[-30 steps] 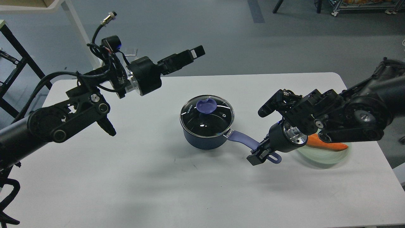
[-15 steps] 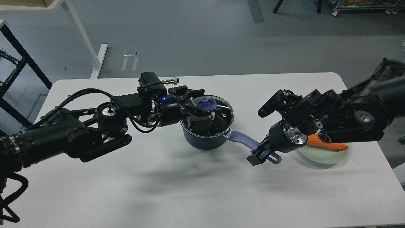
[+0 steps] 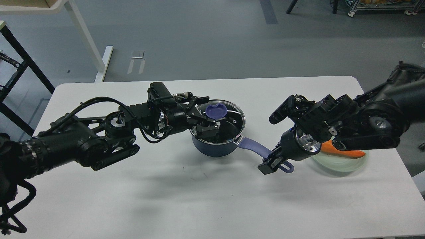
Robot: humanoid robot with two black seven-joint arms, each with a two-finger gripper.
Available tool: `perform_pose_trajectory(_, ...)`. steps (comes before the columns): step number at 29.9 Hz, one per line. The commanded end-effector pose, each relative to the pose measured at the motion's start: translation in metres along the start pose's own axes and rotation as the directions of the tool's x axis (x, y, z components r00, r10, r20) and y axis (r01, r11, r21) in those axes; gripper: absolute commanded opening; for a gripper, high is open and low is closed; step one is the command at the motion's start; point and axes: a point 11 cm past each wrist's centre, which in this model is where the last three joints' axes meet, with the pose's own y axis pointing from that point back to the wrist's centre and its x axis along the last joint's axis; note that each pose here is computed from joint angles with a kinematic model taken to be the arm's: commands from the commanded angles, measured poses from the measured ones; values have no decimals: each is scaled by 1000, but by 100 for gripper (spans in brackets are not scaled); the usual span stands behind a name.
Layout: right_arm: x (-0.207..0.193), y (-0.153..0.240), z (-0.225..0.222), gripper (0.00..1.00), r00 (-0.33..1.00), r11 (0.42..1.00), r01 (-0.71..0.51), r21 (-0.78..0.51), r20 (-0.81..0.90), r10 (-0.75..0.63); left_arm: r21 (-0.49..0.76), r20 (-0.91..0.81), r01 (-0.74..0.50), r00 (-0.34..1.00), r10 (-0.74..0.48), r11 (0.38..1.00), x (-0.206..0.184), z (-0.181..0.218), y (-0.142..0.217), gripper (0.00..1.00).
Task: Open pot lid
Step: 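Reach the left hand over the pot to the purple lid knob, then grasp the purple knob of the glass lid with the left hand, then lift the glass lid off and set it on the table beside the pot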
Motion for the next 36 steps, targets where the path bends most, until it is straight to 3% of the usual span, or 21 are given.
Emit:
perform_pose_trajectory(1, -3, -1, 0, 21, 1000, 1000, 3, 5, 7, -3, -4, 2, 7, 1000, -7, 1000, -5, 2, 0, 98)
perform_pose_trajectory(11, -4, -2, -2, 21, 1000, 1000, 8, 8, 1, -8, -6, 5, -6, 1000, 6, 1000, -2, 3, -5, 95)
perform_pose_trajectory(18, -2, -3, -3, 21, 1000, 1000, 9, 8, -3, -9, -6, 3, -6, 1000, 6, 1000, -6, 3, -5, 80)
perform_pose_trajectory(27, -3, -3, -2, 21, 1000, 1000, 9, 8, -1, -9, -14, 5, -12, 1000, 12, 1000, -3, 4, -6, 51)
perform_pose_trajectory(33, -3, -2, -1, 21, 1000, 1000, 6, 6, 2, -6, -20, -11, -31, 999, 31, 999, 4, 4, 0, 49)
perform_pose_trajectory(36, -3, -2, -1, 21, 1000, 1000, 6, 6, 2, -6, 23, -23, -53, 998, 54, 998, 16, -14, 19, 49)
